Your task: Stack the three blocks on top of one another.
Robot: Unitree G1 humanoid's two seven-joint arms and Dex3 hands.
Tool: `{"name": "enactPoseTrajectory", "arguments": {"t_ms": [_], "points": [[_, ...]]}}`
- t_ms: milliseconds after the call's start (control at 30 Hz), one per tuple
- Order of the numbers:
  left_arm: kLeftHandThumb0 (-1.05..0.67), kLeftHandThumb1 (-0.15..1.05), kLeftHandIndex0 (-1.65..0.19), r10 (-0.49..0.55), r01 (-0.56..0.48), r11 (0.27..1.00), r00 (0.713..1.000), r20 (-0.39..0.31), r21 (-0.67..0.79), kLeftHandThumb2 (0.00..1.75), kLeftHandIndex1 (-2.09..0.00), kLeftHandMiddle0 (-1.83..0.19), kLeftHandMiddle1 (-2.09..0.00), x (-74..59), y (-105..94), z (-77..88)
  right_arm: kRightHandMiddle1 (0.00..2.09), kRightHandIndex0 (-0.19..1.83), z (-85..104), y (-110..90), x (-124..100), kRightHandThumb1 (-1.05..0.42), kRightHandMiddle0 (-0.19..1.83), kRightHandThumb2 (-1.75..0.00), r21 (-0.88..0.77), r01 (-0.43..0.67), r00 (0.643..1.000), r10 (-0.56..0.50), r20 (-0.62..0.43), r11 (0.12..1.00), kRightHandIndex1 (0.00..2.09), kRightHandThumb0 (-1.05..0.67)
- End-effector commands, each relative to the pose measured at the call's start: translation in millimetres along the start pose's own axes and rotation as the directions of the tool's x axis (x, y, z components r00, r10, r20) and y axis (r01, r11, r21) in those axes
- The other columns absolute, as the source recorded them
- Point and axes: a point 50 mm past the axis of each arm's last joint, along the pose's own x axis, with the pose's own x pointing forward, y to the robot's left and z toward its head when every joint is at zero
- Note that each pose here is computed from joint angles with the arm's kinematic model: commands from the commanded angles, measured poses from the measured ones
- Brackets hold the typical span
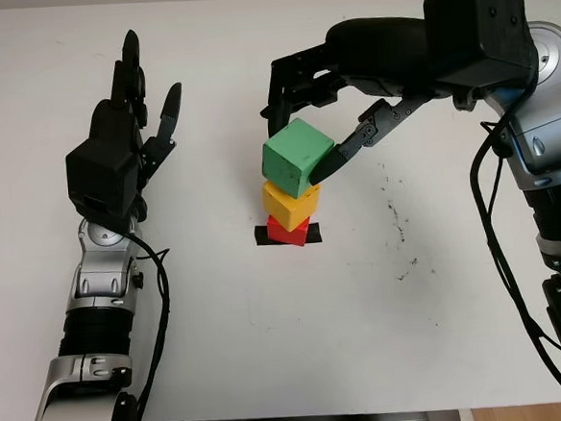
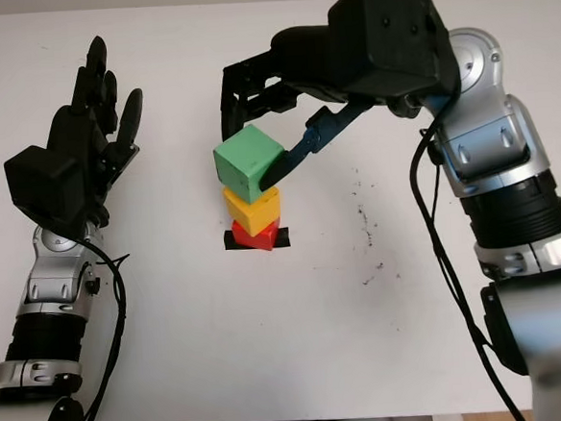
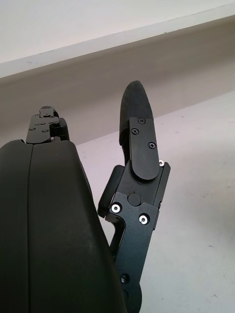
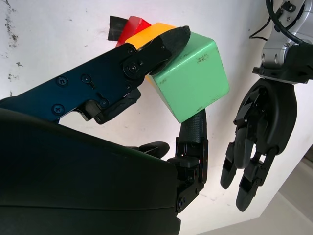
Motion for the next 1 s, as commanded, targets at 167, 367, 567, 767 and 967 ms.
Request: {"name": "enactPoseTrajectory", "arguments": {"t_ms": [167,367,567,767,967], "points": [[-0.66,1.05,0.04,-0.004,0.004,1.000,1.000,0.012,0.005,0.46,-0.05,0.05,-0.05,-1.9,1.6,1.7,1.62,0.40,-1.0,2.4,-3.0,-0.93,0.40,-0.05,0.008,0.025,1.000,-0.025,-0.007,1.000,0.06,-0.50],[-0.67,1.05,0.03,-0.005,0.005,1.000,1.000,0.007,0.008,0.46,-0.06,0.05,-0.06,-2.6,0.9,0.7,1.61,0.38,-3.2,5.7,-1.8,-0.93,0.39,-0.05,0.029,0.029,0.999,-0.029,-0.024,0.999,0.05,-0.49],[-0.68,1.05,0.03,0.001,-0.001,1.000,1.000,-0.008,0.003,0.45,-0.05,0.05,-0.05,-2.9,0.4,-0.2,1.60,0.38,-6.2,7.6,-0.8,-0.93,0.38,-0.05,0.034,0.030,0.999,-0.030,-0.022,0.999,0.05,-0.50],[-0.70,1.05,0.03,0.006,-0.006,1.000,1.000,-0.010,0.004,0.44,-0.06,0.05,-0.05,-3.7,0.6,-0.1,1.61,0.37,-9.5,9.6,1.2,-0.93,0.38,-0.06,0.042,0.015,0.999,-0.014,-0.033,0.999,0.04,-0.50],[-0.69,1.05,0.03,0.008,-0.008,1.000,1.000,-0.016,0.005,0.45,-0.06,0.05,-0.05,-3.8,0.5,-0.4,1.61,0.39,-12.9,12.3,4.3,-0.93,0.40,-0.05,0.051,0.015,1.000,-0.014,-0.028,0.999,0.05,-0.51]]}}
